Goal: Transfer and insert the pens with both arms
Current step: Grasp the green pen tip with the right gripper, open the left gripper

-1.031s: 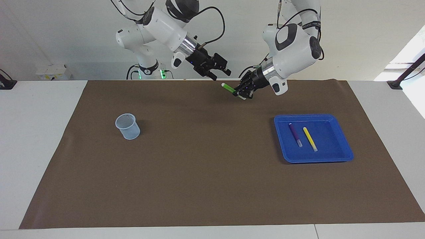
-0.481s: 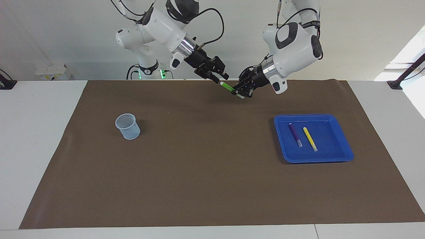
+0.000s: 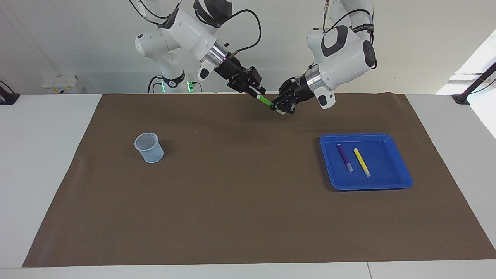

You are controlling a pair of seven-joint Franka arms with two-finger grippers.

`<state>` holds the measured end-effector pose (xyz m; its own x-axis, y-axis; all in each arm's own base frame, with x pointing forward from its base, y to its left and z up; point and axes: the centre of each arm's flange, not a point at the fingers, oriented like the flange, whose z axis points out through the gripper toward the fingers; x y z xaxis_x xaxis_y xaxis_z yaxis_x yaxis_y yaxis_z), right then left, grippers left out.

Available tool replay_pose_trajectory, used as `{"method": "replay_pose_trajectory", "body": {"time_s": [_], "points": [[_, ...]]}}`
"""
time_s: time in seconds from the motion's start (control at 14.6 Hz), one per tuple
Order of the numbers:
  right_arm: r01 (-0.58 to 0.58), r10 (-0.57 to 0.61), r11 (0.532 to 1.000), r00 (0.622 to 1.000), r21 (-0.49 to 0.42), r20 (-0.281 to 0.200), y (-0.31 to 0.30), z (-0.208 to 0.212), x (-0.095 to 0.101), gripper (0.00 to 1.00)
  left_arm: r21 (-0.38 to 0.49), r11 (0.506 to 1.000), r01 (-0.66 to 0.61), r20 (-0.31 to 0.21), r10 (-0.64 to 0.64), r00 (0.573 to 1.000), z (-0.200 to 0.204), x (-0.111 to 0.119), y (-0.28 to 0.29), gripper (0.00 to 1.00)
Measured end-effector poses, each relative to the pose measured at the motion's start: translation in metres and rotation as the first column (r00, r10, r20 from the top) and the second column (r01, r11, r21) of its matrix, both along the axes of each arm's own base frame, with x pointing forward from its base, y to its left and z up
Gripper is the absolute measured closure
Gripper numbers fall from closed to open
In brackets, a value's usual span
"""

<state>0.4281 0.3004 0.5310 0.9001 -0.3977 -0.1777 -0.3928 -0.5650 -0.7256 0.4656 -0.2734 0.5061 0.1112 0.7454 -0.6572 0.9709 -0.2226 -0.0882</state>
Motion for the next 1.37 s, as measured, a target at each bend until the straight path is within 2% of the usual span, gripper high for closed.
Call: {"method": "replay_pose_trajectory", "body": {"time_s": [0.34,0.82,1.03,1.1,1.17,1.37], "points": [[0.023,-0.023,1.000,1.000,-0.007,0.013,-0.0003,-0.0072,0.0066,0.54,-0.001,1.000,0.000,0.000,0.000,1.000,0.0002,0.0000,0.0000,0.83],[0.020,-0.020,1.000,1.000,-0.008,0.013,0.0014,-0.0077,0.0063,0.55,-0.007,1.000,-0.003,-0.002,0.002,1.000,0.0005,0.0001,-0.0001,0.83],[0.011,-0.011,1.000,1.000,-0.008,0.014,0.0050,-0.0077,0.0038,0.62,-0.008,1.000,-0.003,-0.003,0.003,1.000,0.0006,0.0002,0.0000,0.83],[0.010,-0.010,1.000,1.000,-0.008,0.014,0.0054,-0.0077,0.0035,0.78,-0.008,1.000,-0.004,-0.003,0.004,1.000,0.0006,0.0002,0.0001,0.83],[0.010,-0.009,1.000,1.000,-0.009,0.014,0.0054,-0.0079,0.0035,0.83,-0.008,1.000,-0.004,-0.002,0.004,1.000,0.0006,0.0004,0.0005,0.83],[0.009,-0.009,1.000,1.000,-0.009,0.015,0.0054,-0.0079,0.0036,0.83,-0.009,1.000,-0.004,-0.002,0.004,1.000,0.0006,0.0004,0.0005,0.83]]}}
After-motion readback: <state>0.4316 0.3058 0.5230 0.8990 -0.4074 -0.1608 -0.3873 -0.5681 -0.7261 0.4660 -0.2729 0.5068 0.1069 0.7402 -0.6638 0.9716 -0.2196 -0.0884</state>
